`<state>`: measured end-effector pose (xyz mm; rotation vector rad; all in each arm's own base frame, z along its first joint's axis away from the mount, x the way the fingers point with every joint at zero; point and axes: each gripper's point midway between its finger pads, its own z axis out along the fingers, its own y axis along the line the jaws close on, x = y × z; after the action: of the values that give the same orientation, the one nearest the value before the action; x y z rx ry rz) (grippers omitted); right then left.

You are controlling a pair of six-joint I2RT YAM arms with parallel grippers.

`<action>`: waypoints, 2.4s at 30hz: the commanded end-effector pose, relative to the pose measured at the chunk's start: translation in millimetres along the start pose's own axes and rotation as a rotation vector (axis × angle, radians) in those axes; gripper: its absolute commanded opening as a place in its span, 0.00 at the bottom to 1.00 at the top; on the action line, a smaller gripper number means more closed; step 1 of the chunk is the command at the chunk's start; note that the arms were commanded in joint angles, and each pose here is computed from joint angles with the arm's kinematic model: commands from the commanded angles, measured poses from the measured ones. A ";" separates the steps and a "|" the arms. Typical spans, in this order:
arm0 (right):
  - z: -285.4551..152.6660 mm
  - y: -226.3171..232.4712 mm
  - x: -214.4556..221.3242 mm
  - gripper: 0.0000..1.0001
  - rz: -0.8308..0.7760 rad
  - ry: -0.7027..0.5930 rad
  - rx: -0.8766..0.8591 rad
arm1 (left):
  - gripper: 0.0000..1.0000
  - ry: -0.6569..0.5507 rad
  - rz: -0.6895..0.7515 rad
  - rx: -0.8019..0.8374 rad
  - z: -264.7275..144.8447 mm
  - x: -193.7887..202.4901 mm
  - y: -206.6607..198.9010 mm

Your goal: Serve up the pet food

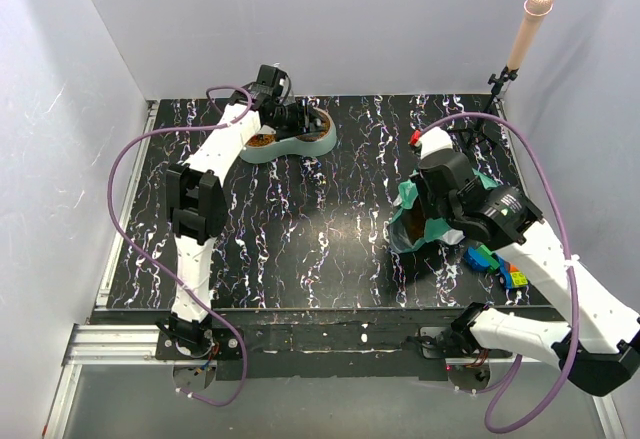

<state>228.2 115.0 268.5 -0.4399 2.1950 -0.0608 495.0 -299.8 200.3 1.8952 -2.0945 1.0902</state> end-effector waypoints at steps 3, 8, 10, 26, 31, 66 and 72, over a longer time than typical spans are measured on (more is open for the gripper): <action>-13.2 0.8 -50.9 0.01 0.066 -0.144 -0.019 | 0.00 0.114 0.267 0.074 -54.4 42.3 24.3; -10.3 1.7 -50.4 0.01 0.038 -0.118 -0.016 | 0.00 0.200 0.485 0.197 -100.1 63.4 51.4; -9.0 4.9 -50.3 0.01 0.030 -0.097 -0.027 | 0.00 0.245 0.589 0.241 -126.6 74.6 70.1; 7.9 59.4 -84.0 0.01 0.056 -0.037 -0.221 | 0.00 0.569 0.979 0.317 -247.4 89.0 282.9; 12.4 82.2 -90.2 0.01 0.029 -0.025 -0.294 | 0.00 0.581 0.981 0.233 -248.4 88.2 316.1; -51.6 179.2 -78.9 0.01 -0.037 -0.091 -0.754 | 0.00 0.450 0.806 0.021 -142.1 114.9 298.2; -57.8 185.5 -77.3 0.01 -0.043 -0.107 -0.801 | 0.00 0.385 0.744 0.005 -172.2 91.3 320.1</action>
<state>185.5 273.1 261.5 -0.9145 2.2810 0.5296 119.7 -308.9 225.7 0.6328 -2.5412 1.3835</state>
